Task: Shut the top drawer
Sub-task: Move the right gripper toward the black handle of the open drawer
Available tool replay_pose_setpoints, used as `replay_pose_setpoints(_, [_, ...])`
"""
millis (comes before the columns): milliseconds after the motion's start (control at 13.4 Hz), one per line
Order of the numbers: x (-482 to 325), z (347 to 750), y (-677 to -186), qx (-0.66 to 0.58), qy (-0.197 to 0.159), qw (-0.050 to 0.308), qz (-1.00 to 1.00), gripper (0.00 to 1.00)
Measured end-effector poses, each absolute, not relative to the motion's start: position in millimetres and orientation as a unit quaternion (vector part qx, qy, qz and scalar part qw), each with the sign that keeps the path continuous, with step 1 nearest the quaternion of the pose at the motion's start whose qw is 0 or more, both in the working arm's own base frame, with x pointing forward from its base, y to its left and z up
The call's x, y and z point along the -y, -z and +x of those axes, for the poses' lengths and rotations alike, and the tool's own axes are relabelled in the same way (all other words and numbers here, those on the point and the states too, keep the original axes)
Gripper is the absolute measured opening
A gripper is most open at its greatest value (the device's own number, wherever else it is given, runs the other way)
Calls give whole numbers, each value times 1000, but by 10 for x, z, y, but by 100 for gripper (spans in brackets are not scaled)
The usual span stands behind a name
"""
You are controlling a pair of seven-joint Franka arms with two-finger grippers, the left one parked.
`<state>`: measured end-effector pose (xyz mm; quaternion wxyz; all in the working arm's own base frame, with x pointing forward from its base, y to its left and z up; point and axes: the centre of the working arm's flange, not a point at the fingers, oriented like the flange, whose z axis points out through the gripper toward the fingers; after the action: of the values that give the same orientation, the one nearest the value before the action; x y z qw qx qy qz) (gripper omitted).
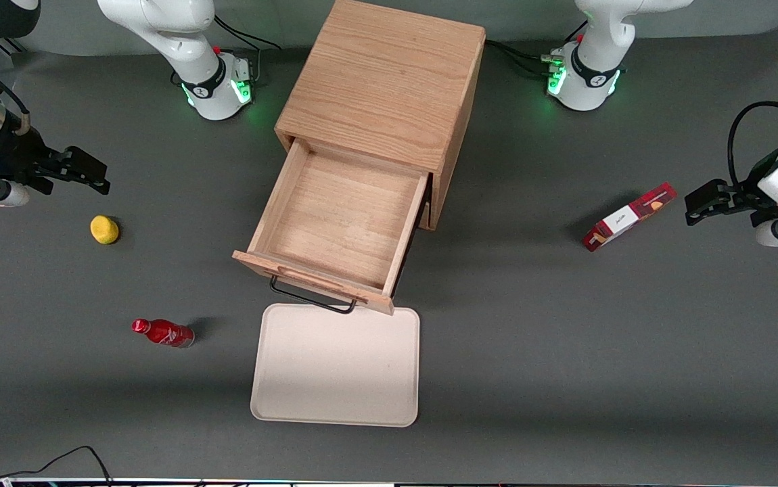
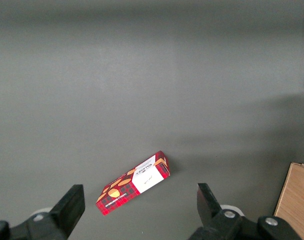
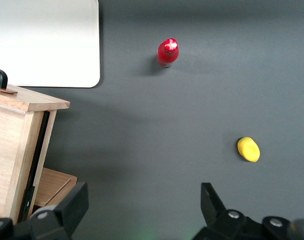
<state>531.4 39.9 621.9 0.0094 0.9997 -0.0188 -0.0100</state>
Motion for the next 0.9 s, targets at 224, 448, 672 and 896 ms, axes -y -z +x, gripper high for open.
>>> replay_pose_setpoints(224, [-399, 5304, -6221, 19, 12, 10, 1000, 100])
replay_pose_setpoints(448, [-404, 5313, -6199, 12, 14, 9, 1000, 100])
replay_pose_setpoints(672, [-536, 5459, -6111, -16, 15, 4, 1000, 100])
replay_pose_setpoints(896, [-815, 5779, -6048, -72, 9, -17, 997, 100])
